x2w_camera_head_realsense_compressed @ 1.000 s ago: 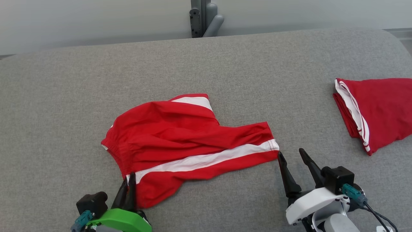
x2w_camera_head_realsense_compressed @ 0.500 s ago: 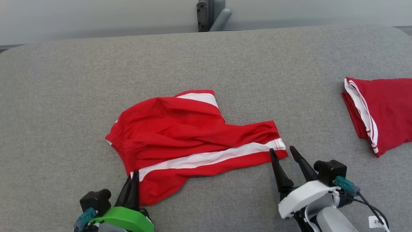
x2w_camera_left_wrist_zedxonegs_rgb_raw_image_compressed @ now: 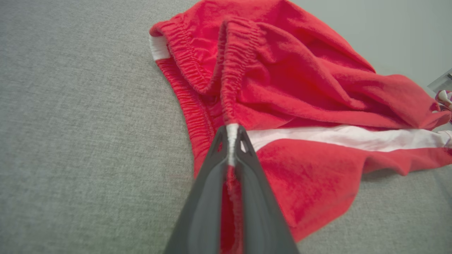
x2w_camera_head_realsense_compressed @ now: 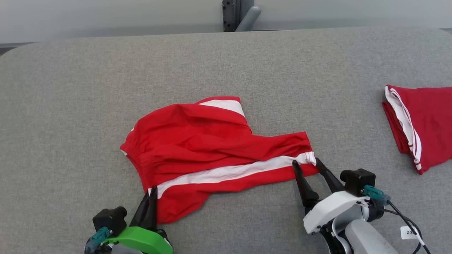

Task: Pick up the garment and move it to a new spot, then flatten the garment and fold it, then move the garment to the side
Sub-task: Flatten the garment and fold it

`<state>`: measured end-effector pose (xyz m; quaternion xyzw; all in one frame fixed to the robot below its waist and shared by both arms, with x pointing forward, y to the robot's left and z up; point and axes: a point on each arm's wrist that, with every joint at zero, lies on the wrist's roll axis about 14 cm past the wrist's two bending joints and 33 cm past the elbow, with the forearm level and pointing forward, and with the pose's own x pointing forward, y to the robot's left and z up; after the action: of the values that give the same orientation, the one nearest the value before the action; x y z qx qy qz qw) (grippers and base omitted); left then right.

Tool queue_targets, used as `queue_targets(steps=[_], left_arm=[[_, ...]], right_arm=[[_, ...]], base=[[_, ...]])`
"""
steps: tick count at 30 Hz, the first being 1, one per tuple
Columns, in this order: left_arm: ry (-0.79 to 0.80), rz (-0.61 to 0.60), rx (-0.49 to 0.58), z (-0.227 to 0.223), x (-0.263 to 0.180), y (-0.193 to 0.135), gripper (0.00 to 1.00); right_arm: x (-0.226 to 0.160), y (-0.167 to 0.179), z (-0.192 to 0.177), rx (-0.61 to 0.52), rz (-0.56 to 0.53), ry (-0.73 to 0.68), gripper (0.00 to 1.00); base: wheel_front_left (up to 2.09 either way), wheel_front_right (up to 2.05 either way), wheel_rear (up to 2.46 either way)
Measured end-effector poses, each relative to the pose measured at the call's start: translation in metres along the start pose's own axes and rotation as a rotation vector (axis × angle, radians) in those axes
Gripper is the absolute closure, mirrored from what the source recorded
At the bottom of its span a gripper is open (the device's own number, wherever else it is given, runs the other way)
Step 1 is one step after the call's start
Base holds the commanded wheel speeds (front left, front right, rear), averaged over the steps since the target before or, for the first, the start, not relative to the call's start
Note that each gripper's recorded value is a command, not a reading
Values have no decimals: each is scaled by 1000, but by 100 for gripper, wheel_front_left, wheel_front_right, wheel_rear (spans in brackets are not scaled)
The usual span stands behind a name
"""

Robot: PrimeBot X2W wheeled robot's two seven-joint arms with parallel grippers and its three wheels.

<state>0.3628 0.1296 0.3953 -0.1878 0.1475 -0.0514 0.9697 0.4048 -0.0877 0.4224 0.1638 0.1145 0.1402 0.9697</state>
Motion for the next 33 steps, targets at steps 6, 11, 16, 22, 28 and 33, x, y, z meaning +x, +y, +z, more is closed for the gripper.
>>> queue_targets(steps=[6, 11, 16, 22, 28, 33], left_arm=[[1, -3, 4, 0, -1, -1, 100], [3, -9, 5, -1, -2, -2, 100], [8, -9, 6, -3, -3, -2, 100], [9, -1, 4, -3, -4, 0, 100], [8, 3, 2, -3, -3, 1, 100], [-10, -1, 3, 3, -2, 0, 100]], right_arm=[[0, -2, 0, 2, -4, 4, 0], [1, -2, -4, 3, -3, 21, 0], [5, 1, -6, -4, 10, 35, 5], [9, 1, -6, -6, 16, 40, 89], [7, -4, -9, -7, 5, 55, 100], [8, -9, 6, -3, -8, 7, 100]], base=[[0, 0, 0], [0, 0, 0], [0, 0, 0], [0, 0, 0], [0, 0, 0], [0, 0, 0]])
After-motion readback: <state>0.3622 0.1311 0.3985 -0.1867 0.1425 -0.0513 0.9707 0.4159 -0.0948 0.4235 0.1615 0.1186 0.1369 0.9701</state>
